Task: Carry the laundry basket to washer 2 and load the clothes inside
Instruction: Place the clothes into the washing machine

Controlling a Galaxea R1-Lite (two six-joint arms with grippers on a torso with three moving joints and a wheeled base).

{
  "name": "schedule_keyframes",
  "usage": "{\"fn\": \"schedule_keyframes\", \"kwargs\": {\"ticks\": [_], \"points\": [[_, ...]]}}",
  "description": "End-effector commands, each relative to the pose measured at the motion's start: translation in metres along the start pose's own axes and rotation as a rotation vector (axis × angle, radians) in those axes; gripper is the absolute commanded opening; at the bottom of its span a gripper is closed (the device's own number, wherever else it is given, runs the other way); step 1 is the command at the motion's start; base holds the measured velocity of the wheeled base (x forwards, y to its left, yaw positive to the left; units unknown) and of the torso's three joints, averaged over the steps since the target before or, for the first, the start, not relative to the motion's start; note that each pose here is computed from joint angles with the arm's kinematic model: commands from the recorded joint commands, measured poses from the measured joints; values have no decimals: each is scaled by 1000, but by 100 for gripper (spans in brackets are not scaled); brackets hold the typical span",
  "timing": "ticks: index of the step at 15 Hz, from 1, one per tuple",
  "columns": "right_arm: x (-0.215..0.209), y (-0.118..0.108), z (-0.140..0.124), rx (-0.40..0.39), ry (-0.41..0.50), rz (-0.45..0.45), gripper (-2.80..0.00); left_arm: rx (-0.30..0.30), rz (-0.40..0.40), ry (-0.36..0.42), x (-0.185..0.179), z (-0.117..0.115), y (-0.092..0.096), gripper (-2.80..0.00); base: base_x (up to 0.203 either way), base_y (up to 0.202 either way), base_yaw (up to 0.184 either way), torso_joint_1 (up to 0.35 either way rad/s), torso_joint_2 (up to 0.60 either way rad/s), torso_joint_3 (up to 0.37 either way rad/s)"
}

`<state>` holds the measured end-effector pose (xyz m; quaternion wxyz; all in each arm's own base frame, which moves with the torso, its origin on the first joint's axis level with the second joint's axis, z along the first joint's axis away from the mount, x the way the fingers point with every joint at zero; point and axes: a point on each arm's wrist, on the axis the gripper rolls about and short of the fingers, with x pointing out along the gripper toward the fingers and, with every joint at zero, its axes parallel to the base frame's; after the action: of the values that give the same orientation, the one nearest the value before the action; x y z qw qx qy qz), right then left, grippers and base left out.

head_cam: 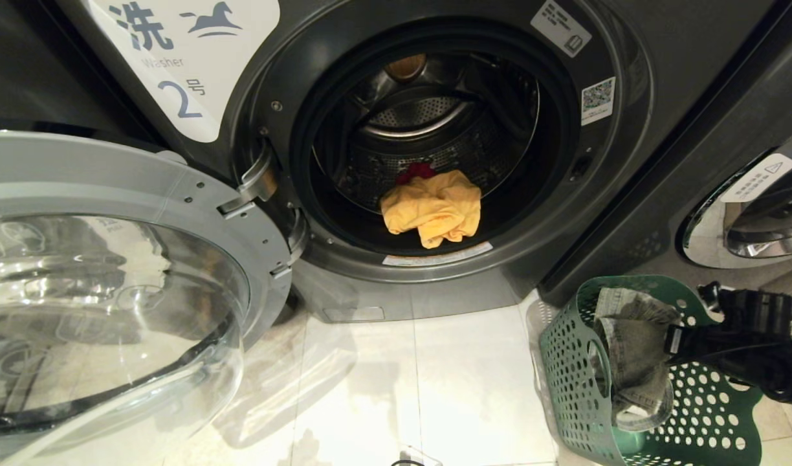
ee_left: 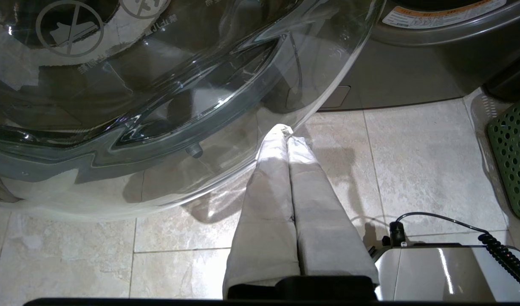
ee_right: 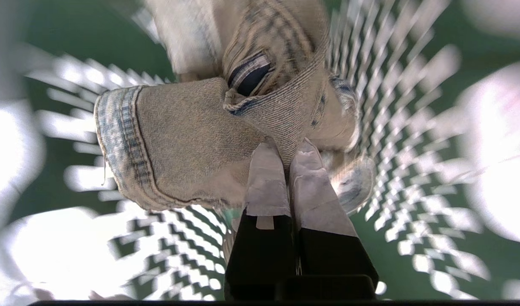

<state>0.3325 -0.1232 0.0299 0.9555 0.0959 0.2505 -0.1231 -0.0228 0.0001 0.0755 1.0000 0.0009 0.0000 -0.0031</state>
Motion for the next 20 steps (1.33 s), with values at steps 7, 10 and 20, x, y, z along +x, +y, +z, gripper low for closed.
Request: {"fn": "schedule_keyframes", "kwargs": {"ticks": [7,10,20], "points": [[-254,93,55,-236,-584,349,-280,0,0,0,0,0,0,-280,0,0,0,0,0,0],[-310,100,53,-315,-637,478,-280,0,0,0,0,0,0,-280,0,0,0,0,0,0],[-246,202,108,-406,-491,689,-280,0,1,0,0,0,0,-280,0,0,0,0,0,0]]}}
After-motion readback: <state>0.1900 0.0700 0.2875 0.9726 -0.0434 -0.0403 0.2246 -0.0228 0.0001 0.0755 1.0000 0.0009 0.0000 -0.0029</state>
